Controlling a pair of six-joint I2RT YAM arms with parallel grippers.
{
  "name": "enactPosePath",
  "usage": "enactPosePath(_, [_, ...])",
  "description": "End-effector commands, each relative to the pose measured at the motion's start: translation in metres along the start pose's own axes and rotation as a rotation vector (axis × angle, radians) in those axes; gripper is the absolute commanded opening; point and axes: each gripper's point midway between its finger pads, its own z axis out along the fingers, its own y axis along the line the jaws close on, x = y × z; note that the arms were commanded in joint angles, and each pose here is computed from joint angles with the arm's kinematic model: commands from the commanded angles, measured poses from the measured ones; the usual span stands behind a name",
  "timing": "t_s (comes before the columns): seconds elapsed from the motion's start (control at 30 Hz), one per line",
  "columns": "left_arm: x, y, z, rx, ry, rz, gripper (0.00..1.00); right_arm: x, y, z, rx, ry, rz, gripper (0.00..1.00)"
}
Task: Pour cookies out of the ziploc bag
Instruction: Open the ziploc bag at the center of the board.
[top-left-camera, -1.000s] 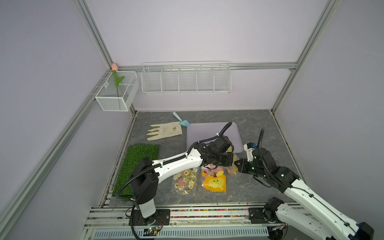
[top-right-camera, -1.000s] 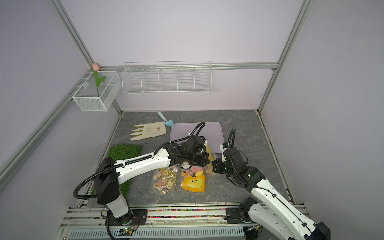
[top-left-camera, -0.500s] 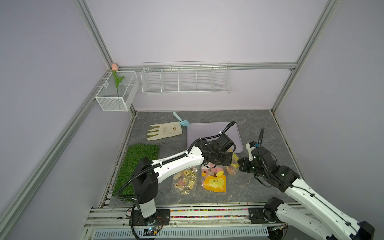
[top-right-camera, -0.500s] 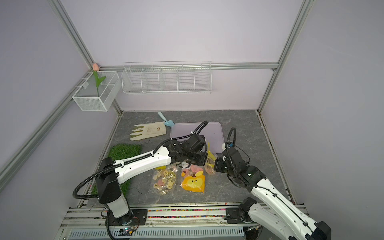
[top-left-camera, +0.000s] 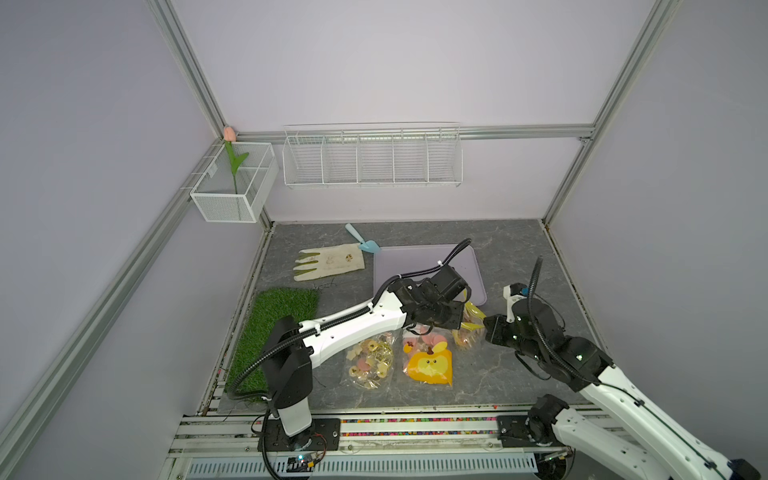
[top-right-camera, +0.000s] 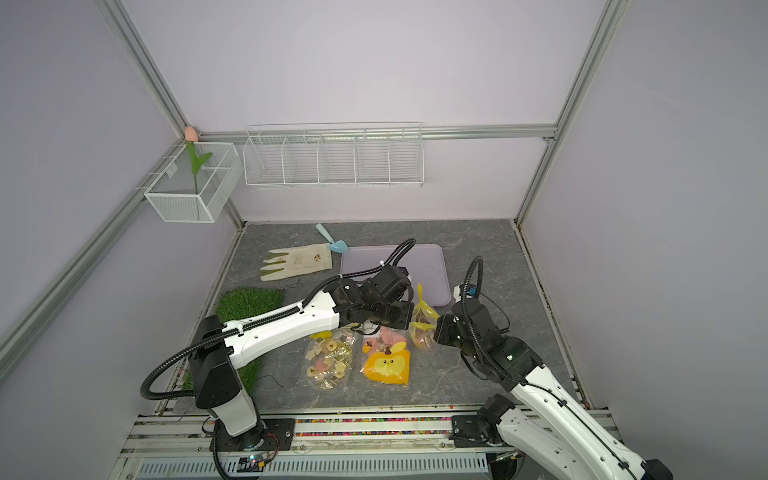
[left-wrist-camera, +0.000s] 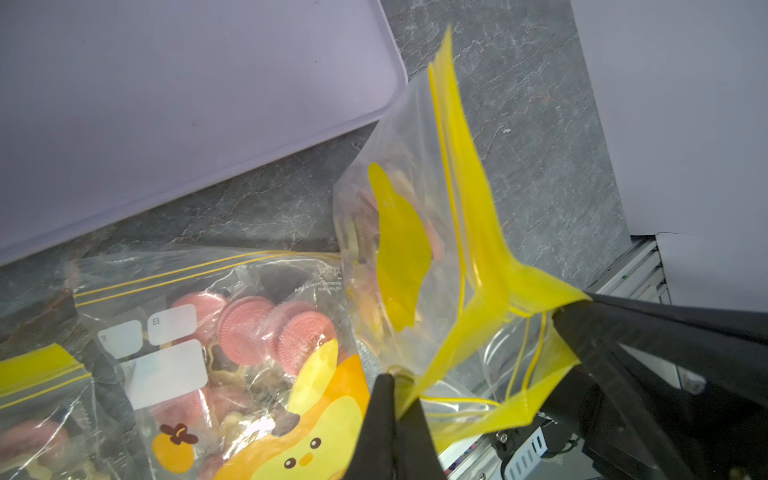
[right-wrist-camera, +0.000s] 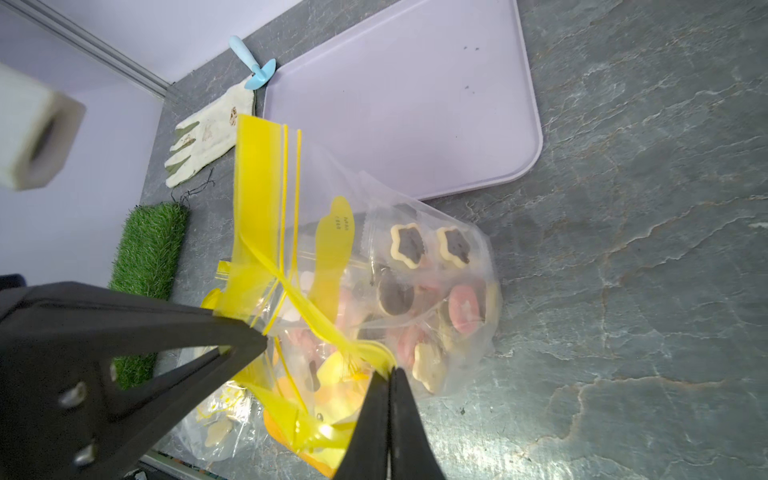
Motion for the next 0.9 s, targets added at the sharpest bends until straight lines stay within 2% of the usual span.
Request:
enactPosePath(0.0, [-0.018,0.004,-0.031,-0.032,-0.075,-0.005,0.00,-0.005,-0.017,-0.011,0.082,-0.035,0.019,0.06])
enactPosePath(0.2, [-0.021,0.000,-0.031,-0.016,-0.083,-0.002,0.00,-0.005,-0.025,-0.021,0.105,-0.050,0.022,0.07])
enactPosePath(0.43, [-0.014,-0.008,-0.009,0.019,-0.031,0.030,0.00,-0.003,0.000,-0.015,-0.026,-0.022,-0.059,0.16])
enactPosePath(0.53, [-0.014,-0.009,-0.004,0.023,-0.025,0.039,0.00,-0.007,0.009,-0.015,-0.053,-0.024,-0.092,0.32])
enactPosePath(0.67, [-0.015,-0.013,-0.003,0.032,-0.025,0.069,0.00,-0.016,0.025,-0.022,-0.117,-0.042,-0.168,0.63])
enactPosePath(0.77, [-0.014,-0.013,-0.002,0.030,-0.022,0.091,0.00,-0.025,0.036,-0.026,-0.146,-0.056,-0.227,0.74])
enactPosePath(0.87, [-0.013,-0.015,-0.003,0.033,-0.013,0.111,0.00,-0.031,0.043,-0.023,-0.148,-0.040,-0.265,0.76])
